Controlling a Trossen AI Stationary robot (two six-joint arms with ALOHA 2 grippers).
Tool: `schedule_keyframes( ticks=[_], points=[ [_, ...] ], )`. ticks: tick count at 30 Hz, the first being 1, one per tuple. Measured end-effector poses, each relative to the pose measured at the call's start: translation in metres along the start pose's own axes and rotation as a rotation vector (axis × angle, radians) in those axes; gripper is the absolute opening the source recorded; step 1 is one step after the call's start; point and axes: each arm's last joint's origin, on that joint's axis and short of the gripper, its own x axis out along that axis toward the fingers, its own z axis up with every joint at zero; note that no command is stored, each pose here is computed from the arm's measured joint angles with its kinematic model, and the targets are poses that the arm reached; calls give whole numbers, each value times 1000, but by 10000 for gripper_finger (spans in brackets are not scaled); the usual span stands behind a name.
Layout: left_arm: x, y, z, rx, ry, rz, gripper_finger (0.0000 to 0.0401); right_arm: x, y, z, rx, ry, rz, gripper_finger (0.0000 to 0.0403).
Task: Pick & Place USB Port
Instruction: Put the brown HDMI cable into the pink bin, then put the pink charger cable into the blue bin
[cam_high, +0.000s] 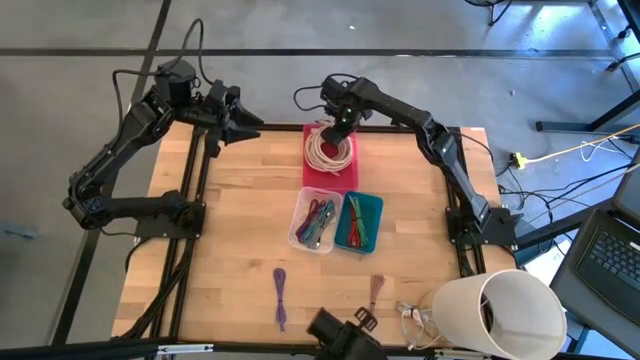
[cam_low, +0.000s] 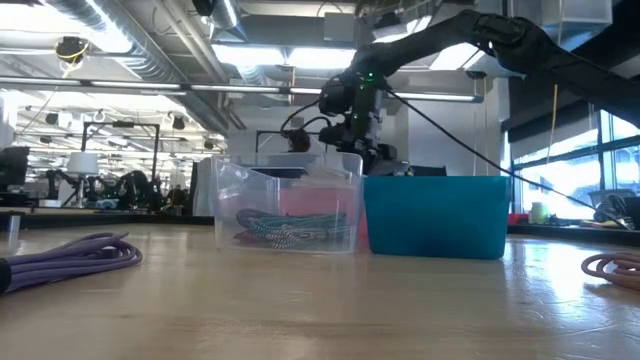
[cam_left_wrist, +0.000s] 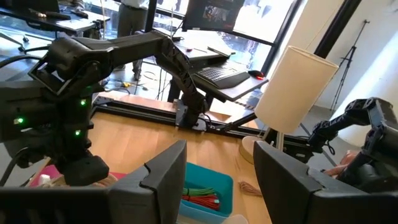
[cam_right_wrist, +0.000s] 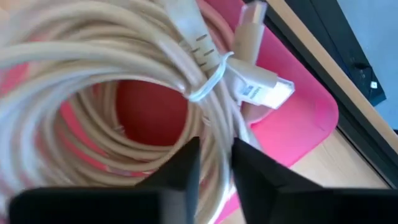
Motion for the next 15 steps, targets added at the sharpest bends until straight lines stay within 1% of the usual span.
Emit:
schedule_keyframes(
  ticks=[4, 7, 9, 15],
  points=[
    [0, 0, 0, 0, 0, 0, 179, -10, 4, 2, -6, -27, 6, 147],
    [0, 0, 0, 1, 0, 0, 179, -19, 7, 4, -10, -57, 2, 173],
    [0, 0, 0, 1, 0, 0, 179, -26, 8, 2, -1, -75, -8, 182],
    [0, 0, 0, 21, 0, 0, 179, -55, 13, -8, -11, -123, -116, 187]
  ],
)
